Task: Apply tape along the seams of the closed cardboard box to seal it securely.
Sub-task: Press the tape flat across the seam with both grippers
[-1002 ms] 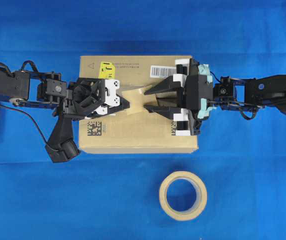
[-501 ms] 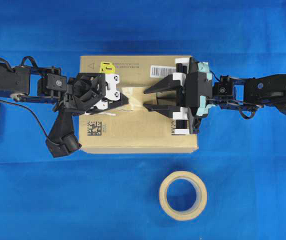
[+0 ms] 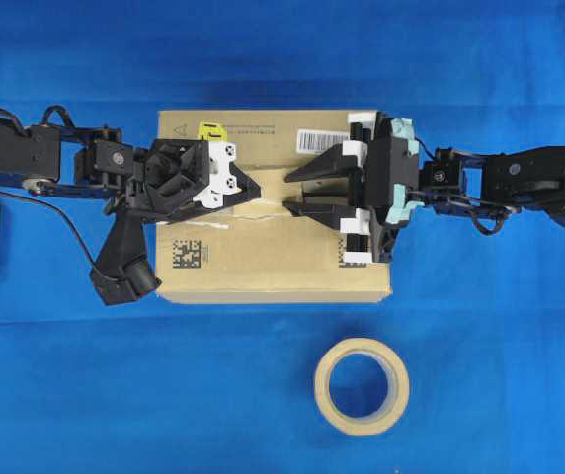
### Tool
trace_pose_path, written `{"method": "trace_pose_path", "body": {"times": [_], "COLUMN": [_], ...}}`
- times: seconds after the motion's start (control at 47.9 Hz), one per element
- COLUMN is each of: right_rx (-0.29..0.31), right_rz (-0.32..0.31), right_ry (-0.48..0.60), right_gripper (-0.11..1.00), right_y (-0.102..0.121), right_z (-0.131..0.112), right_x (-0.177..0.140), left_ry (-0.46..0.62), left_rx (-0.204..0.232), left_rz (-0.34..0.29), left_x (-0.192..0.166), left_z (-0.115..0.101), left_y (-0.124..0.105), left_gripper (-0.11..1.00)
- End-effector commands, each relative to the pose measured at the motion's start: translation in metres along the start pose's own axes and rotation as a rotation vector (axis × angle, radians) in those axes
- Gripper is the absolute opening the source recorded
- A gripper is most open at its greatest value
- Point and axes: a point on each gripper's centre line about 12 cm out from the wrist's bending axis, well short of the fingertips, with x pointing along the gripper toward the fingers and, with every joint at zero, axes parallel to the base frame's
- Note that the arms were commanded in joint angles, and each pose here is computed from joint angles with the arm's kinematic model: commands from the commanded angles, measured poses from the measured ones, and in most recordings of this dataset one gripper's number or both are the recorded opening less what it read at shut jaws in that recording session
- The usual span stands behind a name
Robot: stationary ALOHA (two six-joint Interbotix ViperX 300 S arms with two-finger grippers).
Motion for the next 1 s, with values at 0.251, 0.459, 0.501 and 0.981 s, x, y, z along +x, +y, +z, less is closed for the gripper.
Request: {"method": "trace_pose_path", "body": {"times": [0.251,0.459,0.501,0.981], "right_rx": [0.024,0.034,0.038,0.040], "right_rz": [-0.007,-0.010,-0.013,-0.011], "right_ry": [0.034,0.069,0.069,0.105], "right_gripper": [0.46,0.42,0.42,0.41], "right_y": [-0.001,-0.001,-0.002,-0.001], "right_z": [-0.001,-0.007,-0.007,-0.012], "right_x": [0.003,0.008,0.008,0.007], "left_ry": [0.008,0.012,0.013,0.011], "left_rx": [-0.008,-0.018,-0.019,-0.041], "left_rz": [0.046,0.044,0.038,-0.088], "left_x": [-0.004,-0.005,-0.004,-0.006], "left_z": [-0.003,-0.005,-0.006,-0.009], "left_y": [0.017,0.018,0.017,0.007], "left_gripper": [0.50,0.50,0.50,0.50]}}
